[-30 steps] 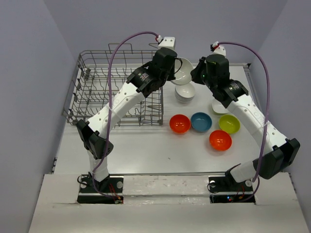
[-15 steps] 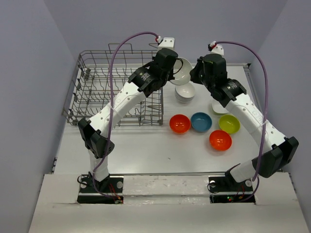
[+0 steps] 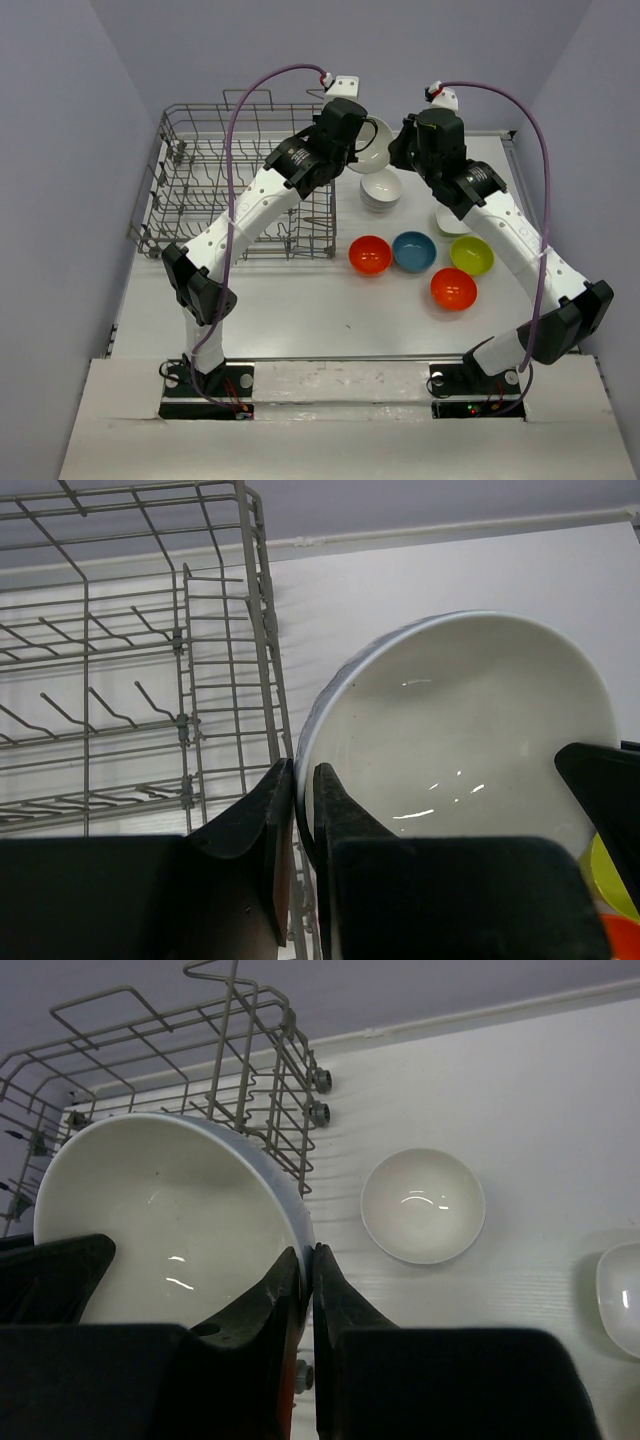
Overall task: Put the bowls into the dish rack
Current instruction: Pass from the right arm to the left, then insert the bowl into the dish rack.
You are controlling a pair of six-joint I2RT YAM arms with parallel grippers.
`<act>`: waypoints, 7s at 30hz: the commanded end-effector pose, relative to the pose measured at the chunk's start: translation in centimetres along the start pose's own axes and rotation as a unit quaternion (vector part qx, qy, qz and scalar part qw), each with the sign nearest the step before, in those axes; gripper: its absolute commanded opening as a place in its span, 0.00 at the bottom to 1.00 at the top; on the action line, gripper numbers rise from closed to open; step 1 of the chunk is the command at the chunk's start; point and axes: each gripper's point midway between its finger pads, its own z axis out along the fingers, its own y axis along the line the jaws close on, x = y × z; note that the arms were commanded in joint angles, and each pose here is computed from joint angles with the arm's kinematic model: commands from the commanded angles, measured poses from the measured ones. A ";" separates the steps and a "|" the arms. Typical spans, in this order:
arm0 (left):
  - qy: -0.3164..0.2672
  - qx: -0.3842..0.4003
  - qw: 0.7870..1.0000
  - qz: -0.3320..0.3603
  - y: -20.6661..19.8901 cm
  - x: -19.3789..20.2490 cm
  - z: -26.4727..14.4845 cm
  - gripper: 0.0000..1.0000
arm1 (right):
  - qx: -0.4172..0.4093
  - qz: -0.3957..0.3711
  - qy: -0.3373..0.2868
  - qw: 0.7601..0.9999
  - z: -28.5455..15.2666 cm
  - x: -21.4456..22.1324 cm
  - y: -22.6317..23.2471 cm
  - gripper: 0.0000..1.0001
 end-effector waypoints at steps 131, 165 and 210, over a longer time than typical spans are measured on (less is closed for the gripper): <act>-0.062 -0.356 0.932 -0.023 26.4 -7.3 4.9 0.00 | -0.013 -0.072 0.055 0.996 7.3 6.1 9.8 0.47; -0.011 -0.482 0.867 0.125 25.8 -3.4 8.6 0.00 | 0.036 -0.101 0.099 0.989 8.4 11.0 7.5 0.45; 0.008 -0.589 0.803 0.091 39.8 -4.5 2.2 0.00 | -0.007 -0.091 0.107 0.990 8.8 12.8 9.6 0.35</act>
